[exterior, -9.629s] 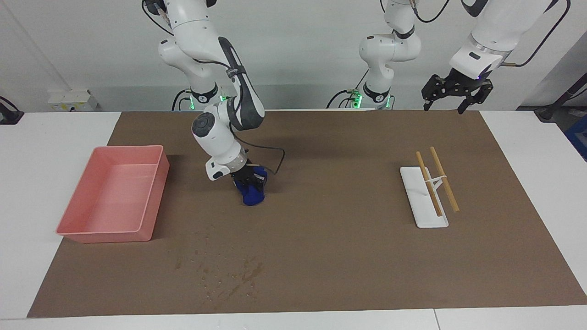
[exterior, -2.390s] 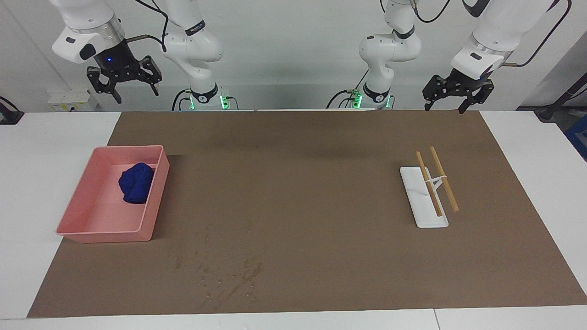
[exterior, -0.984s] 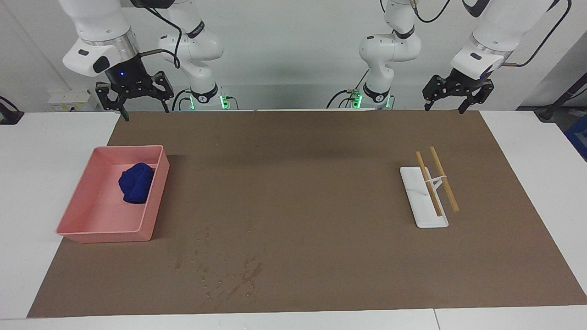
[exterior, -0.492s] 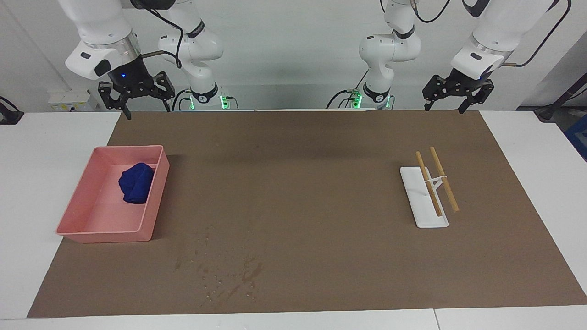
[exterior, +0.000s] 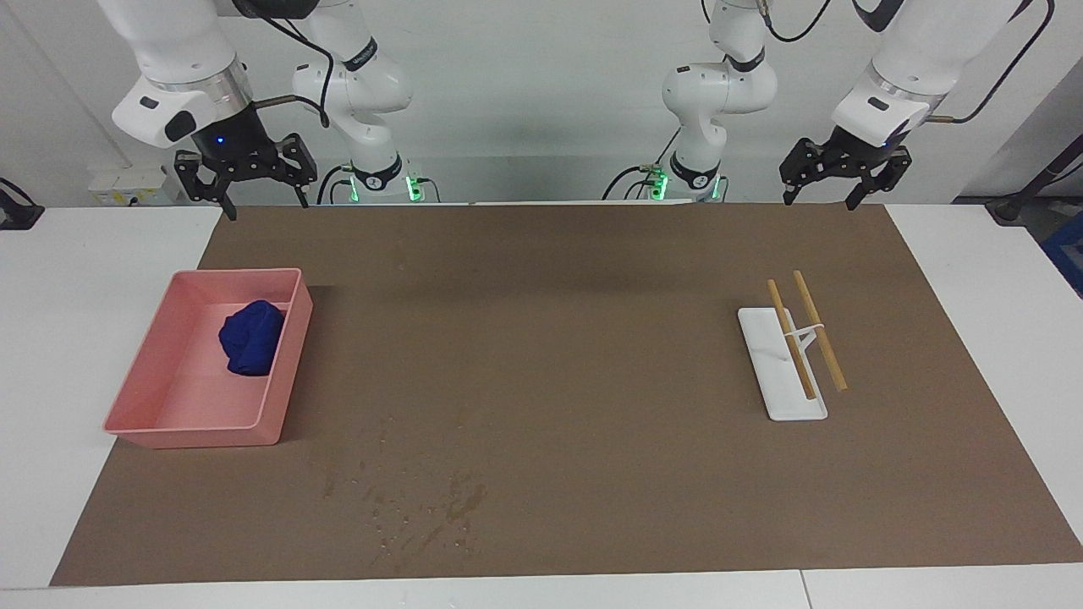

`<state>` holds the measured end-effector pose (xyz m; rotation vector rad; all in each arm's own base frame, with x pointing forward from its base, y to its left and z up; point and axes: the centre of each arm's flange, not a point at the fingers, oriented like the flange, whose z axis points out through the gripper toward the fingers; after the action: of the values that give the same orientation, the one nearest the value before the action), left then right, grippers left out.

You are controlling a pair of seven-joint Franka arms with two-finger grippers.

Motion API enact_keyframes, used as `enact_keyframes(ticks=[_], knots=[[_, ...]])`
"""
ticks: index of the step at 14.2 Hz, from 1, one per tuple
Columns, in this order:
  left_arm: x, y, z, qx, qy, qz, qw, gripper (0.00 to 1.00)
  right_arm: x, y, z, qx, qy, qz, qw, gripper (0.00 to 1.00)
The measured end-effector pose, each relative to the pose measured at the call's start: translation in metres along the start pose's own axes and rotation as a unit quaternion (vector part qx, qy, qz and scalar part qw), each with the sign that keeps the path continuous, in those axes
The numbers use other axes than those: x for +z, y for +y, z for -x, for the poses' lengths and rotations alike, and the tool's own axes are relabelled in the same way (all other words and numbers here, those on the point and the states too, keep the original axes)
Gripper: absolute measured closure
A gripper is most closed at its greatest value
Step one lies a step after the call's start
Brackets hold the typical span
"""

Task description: Wipe water with towel using both arms

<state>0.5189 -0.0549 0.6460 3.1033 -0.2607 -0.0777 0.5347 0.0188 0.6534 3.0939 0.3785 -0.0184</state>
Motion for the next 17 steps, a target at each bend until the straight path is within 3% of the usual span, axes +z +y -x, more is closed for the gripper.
enact_keyframes(ticks=[17], knots=[[0.0,0.0,0.0,0.0,0.0,0.0,1.0,0.0,0.0042,-0.0012,-0.0003,0.016,0.0,-0.025,1.0,0.0]])
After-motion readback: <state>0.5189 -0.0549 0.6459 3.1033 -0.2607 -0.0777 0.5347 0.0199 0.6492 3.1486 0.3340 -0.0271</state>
